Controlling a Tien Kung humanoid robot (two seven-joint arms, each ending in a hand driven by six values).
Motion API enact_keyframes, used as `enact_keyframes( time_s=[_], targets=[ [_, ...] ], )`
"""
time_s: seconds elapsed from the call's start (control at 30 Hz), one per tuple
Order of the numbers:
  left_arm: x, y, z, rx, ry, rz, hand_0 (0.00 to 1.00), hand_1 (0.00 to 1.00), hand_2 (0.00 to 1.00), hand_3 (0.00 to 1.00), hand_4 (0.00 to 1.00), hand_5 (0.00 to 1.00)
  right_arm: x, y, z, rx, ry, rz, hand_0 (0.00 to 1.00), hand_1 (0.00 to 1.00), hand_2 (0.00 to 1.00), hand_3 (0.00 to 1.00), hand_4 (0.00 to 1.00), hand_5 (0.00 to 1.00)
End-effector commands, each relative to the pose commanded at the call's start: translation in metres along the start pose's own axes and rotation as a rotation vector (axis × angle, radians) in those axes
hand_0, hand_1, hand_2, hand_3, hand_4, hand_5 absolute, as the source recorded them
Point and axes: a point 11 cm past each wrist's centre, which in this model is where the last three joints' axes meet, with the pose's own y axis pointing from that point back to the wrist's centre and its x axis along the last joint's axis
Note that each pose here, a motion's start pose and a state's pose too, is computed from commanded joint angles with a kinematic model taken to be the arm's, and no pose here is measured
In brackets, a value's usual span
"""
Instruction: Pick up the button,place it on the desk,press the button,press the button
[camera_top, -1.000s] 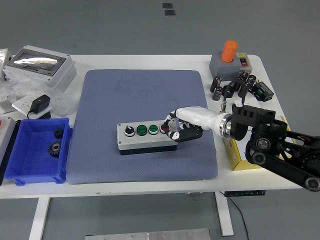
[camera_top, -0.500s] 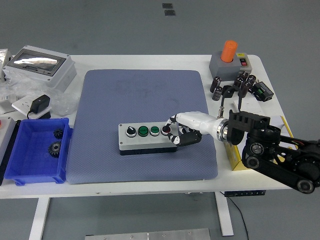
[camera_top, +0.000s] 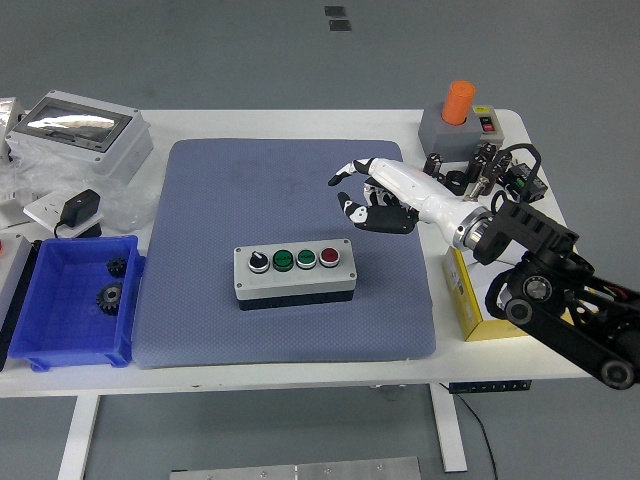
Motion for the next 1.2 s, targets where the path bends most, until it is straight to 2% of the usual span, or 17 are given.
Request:
enact_keyframes(
  time_s=[0.03, 0.2, 0.23, 0.4, 0.43, 0.6, 0.8, 0.97, 1.2],
  targets=[
    [-0.001, 0.000, 0.000, 0.000, -0.001, -0.002, 0.733, 0.734, 0.684, 0.775, 0.942, 0.661, -0.001, 0.001, 0.002, 0.006, -0.033, 0.043, 0.064, 0.100, 0.169, 0.717, 0.805, 0.585],
    [-0.006, 0.000, -0.003, 0.000, -0.007, -0.012, 0.733, 0.734, 0.684, 0.775, 0.942, 0.661, -0.004, 0.015, 0.015, 0.011, -0.250, 0.248, 0.064, 0.100, 0.169, 0.717, 0.805, 0.585],
    [-0.006, 0.000, -0.003, 0.000, -0.008, -0.013, 0.732, 0.735, 0.682, 0.773, 0.939, 0.666, -0.003, 0.021, 0.021, 0.007, -0.286, 0.291, 0.702, 0.750, 0.779, 0.973, 0.998, 0.772],
    [-0.003, 0.000, -0.006, 0.007, -0.016, -0.007, 0.732, 0.735, 0.682, 0.773, 0.939, 0.666, 0.005, 0.055, 0.055, -0.037, -0.394, 0.466, 0.702, 0.750, 0.779, 0.973, 0.998, 0.772],
    [-0.002, 0.000, -0.006, 0.009, -0.017, -0.005, 0.732, 0.735, 0.683, 0.773, 0.936, 0.663, 0.005, 0.060, 0.060, -0.043, -0.412, 0.482, 0.959, 0.981, 0.998, 0.998, 0.998, 0.772],
    [0.004, 0.000, -0.004, 0.019, -0.031, 0.006, 0.732, 0.735, 0.683, 0.773, 0.936, 0.663, 0.005, 0.079, 0.073, -0.034, -0.489, 0.552, 0.959, 0.981, 0.998, 0.998, 0.998, 0.772],
    [0.014, 0.001, -0.003, 0.027, -0.042, 0.023, 0.732, 0.735, 0.684, 0.775, 0.931, 0.662, 0.020, 0.092, 0.081, -0.030, -0.482, 0.621, 0.983, 0.998, 0.998, 0.998, 0.998, 0.782],
    [0.019, 0.002, -0.006, 0.042, -0.044, 0.033, 0.732, 0.735, 0.685, 0.777, 0.926, 0.663, 0.025, 0.101, 0.085, -0.038, -0.466, 0.636, 0.983, 0.983, 0.996, 0.998, 0.998, 0.793],
    [0.026, 0.003, -0.008, 0.049, -0.048, 0.043, 0.731, 0.735, 0.686, 0.779, 0.922, 0.665, 0.017, 0.112, 0.091, -0.057, -0.467, 0.623, 0.980, 0.976, 0.981, 0.998, 0.998, 0.787]
  ],
)
